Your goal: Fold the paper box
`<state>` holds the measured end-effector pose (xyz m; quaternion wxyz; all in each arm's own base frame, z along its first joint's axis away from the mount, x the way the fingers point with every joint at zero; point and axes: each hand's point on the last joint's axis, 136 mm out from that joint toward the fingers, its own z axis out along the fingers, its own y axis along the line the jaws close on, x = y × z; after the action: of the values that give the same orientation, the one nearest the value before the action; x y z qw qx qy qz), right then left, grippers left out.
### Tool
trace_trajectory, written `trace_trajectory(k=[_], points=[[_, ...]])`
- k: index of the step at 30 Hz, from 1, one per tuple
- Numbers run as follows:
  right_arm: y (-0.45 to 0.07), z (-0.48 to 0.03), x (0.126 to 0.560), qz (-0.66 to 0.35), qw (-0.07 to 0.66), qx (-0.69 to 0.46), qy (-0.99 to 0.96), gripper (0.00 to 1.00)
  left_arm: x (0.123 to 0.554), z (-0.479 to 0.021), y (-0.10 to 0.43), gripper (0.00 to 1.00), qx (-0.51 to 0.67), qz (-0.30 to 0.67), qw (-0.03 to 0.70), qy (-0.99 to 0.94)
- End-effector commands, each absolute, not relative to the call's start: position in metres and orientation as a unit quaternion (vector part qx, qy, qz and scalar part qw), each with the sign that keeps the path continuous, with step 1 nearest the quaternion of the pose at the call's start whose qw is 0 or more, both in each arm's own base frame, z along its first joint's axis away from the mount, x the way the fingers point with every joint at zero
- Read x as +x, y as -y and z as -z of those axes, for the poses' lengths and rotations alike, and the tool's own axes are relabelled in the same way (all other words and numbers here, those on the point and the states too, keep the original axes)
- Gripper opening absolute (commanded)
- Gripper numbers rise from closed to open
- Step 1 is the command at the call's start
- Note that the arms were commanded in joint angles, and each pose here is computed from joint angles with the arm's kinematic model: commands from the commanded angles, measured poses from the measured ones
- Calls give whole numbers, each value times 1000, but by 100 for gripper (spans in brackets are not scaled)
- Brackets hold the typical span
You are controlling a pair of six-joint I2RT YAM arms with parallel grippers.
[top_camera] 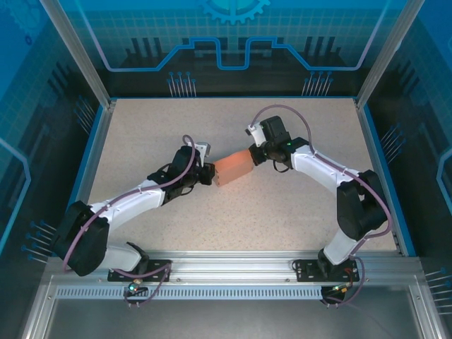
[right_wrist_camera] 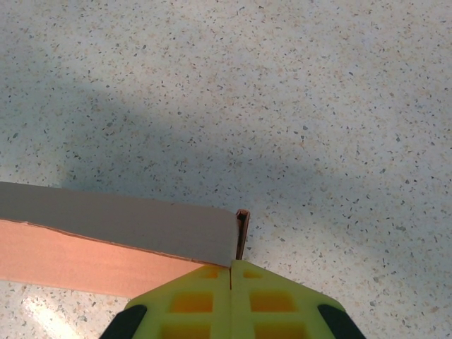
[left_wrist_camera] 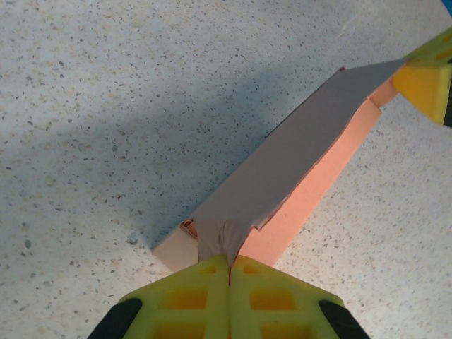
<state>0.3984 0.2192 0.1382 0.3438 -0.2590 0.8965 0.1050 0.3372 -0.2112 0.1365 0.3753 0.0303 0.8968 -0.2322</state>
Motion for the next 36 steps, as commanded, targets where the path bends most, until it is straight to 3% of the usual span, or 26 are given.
trace_trajectory(k=[1,10,36], points=[[-226,-131,385,-114,331,-261,-900,4,341,-155,223,7,-16,296,384,-874],[-228,-133,384,-117,334,-262,-898,4,344,-151,230,6,-73,352,375,-854],[-231,-131,380,-115,333,-265,-898,4,349,-126,231,7,-100,339,379,-856]])
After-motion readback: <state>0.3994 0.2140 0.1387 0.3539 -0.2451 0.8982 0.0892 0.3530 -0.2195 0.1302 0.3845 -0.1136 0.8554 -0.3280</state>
